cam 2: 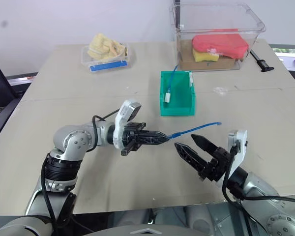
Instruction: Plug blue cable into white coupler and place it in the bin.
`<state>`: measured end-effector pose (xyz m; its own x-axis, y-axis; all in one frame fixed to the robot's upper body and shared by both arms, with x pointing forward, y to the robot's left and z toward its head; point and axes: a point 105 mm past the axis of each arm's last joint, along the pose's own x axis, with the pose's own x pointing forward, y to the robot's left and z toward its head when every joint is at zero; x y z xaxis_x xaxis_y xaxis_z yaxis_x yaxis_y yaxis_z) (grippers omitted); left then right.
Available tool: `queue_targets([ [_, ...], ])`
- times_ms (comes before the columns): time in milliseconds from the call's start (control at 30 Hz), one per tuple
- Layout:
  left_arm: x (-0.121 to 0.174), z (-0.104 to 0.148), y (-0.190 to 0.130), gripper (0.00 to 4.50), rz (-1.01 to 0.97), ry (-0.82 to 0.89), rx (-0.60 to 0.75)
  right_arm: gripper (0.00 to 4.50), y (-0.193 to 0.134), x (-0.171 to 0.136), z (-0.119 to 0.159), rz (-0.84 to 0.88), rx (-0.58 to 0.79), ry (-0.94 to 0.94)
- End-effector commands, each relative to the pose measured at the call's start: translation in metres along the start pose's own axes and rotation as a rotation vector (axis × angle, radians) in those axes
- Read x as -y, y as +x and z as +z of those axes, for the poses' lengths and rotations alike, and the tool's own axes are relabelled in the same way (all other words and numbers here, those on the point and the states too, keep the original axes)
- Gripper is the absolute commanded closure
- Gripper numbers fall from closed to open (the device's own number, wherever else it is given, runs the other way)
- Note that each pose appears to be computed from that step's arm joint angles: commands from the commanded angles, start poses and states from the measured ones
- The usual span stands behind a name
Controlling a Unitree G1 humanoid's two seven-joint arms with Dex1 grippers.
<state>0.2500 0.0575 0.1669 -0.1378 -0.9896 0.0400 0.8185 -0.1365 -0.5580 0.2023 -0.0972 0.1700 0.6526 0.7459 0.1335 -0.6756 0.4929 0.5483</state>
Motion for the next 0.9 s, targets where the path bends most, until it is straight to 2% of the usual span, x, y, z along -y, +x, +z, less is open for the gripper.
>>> queue_targets([
  [33,0.013,0.010,0.001,4.50,-0.039,0.035,0.014,0.05,0.006,-0.010,0.005,0.054,0.017,0.009],
  [200,0.018,0.010,0.004,4.50,-0.057,0.026,0.020,0.05,0.014,-0.012,0.006,0.083,0.000,0.008],
  [233,0.019,0.009,0.005,4.50,-0.063,0.025,0.018,0.57,0.015,-0.012,0.006,0.089,-0.003,0.008],
  [300,0.021,0.009,0.006,4.50,-0.069,0.024,0.019,1.32,0.017,-0.012,0.006,0.093,-0.009,0.007],
  [500,0.020,0.005,0.005,4.50,-0.054,0.042,0.009,4.34,0.018,-0.015,0.004,0.106,-0.021,0.013],
  [567,0.017,0.005,0.004,4.50,-0.031,0.064,0.012,4.48,0.018,-0.015,0.003,0.110,-0.028,0.014],
  [700,0.007,0.012,-0.001,2.71,0.056,0.133,0.052,4.50,0.017,-0.015,0.002,0.111,-0.034,0.012],
  [733,0.005,0.013,-0.003,2.15,0.078,0.150,0.056,4.50,0.017,-0.015,0.002,0.111,-0.035,0.011],
  [767,0.003,0.013,-0.005,1.79,0.099,0.165,0.058,4.50,0.017,-0.015,0.002,0.110,-0.035,0.009],
  [833,-0.002,0.006,-0.022,0.79,0.192,0.201,0.029,4.50,0.015,-0.010,0.003,0.091,-0.032,-0.011],
  [900,-0.009,0.004,-0.039,0.79,0.321,0.293,0.007,4.50,0.013,-0.006,0.005,0.074,-0.026,-0.027],
])
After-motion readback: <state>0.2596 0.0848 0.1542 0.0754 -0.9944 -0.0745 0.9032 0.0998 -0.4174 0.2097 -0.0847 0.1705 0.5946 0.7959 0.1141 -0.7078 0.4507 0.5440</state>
